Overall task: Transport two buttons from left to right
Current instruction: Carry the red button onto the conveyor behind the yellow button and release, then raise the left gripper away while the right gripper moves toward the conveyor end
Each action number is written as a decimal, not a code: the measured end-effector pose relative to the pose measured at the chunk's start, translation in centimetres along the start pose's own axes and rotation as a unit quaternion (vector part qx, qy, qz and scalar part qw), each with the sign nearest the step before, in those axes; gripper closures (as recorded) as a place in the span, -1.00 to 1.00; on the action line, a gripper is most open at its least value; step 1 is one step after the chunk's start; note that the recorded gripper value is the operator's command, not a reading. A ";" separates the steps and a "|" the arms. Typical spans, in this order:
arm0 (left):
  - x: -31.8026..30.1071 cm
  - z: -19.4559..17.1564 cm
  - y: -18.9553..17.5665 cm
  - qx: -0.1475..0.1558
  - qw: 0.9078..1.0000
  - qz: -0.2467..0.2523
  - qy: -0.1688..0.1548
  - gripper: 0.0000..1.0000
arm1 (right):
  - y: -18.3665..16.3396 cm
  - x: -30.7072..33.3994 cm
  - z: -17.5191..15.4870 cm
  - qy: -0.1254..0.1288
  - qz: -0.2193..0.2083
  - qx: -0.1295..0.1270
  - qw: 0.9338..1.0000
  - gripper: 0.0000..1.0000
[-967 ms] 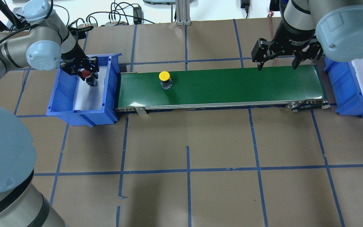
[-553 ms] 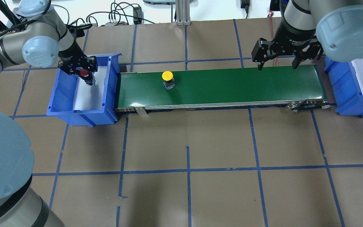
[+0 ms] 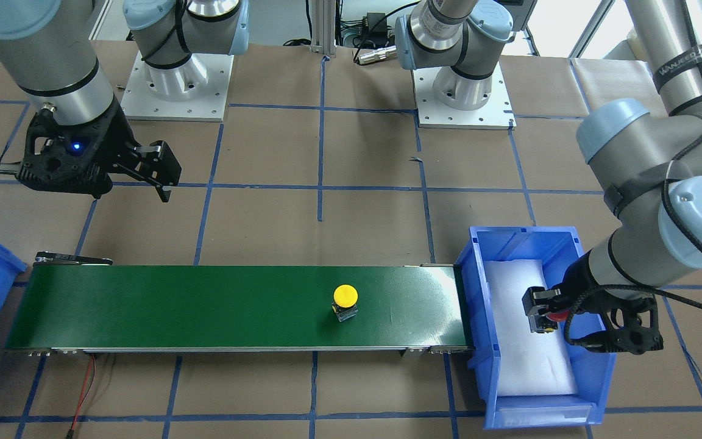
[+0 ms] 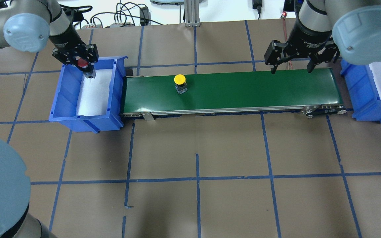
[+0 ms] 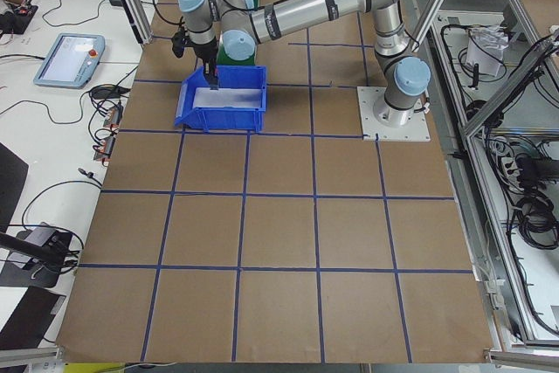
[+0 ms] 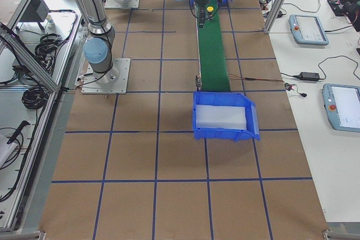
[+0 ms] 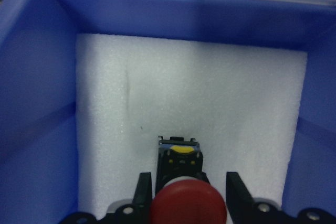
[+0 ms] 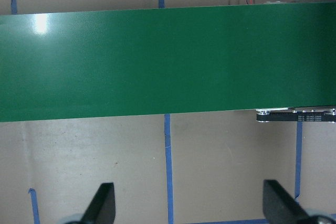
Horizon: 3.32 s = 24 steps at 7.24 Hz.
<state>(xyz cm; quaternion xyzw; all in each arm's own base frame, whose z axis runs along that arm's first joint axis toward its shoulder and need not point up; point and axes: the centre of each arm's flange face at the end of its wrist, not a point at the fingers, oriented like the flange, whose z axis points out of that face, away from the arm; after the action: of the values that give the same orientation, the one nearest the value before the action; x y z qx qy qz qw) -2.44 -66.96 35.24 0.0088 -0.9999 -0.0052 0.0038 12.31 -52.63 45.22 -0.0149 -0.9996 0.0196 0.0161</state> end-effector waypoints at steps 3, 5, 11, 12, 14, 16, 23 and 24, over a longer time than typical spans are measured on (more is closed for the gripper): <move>8.5 -2.8 2.0 0.015 0.997 0.073 -0.002 0.30 | 0.0 0.0 0.0 0.000 0.000 0.000 1.000 -1.00; 14.7 -1.9 3.3 0.010 0.988 0.155 -0.005 0.32 | 0.0 0.0 0.0 0.000 0.000 0.000 1.000 -1.00; 18.2 3.4 3.6 -0.028 0.909 0.416 -0.002 0.32 | 0.1 -0.4 0.1 0.000 -0.004 -0.001 1.000 -1.00; 18.5 4.0 3.7 -0.033 0.897 0.442 0.001 0.32 | 0.1 -0.5 0.2 0.000 -0.004 -0.002 1.000 -1.00; 19.5 5.9 4.3 -0.048 0.881 0.471 0.006 0.29 | 0.1 -0.5 0.2 0.000 -0.004 -0.001 1.000 -1.00; 19.9 6.8 4.4 -0.052 0.874 0.484 0.008 -0.26 | 0.1 -0.4 0.2 0.000 -0.004 -0.001 1.000 -1.00; 20.1 0.5 5.3 -0.001 0.895 0.446 -0.013 -0.88 | -0.1 -0.1 0.3 0.000 -0.001 -0.002 1.000 -1.00; 19.5 -2.9 6.8 0.004 0.914 0.405 -0.022 -0.88 | -0.1 -0.1 0.2 0.000 -0.001 -0.002 1.000 -1.00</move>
<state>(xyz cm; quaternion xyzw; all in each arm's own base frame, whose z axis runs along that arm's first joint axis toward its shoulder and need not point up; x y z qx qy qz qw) -22.07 -60.52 38.33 -0.3972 -0.9176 0.0005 -0.0165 12.36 -52.72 45.00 -0.0141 -0.9996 0.0179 0.0161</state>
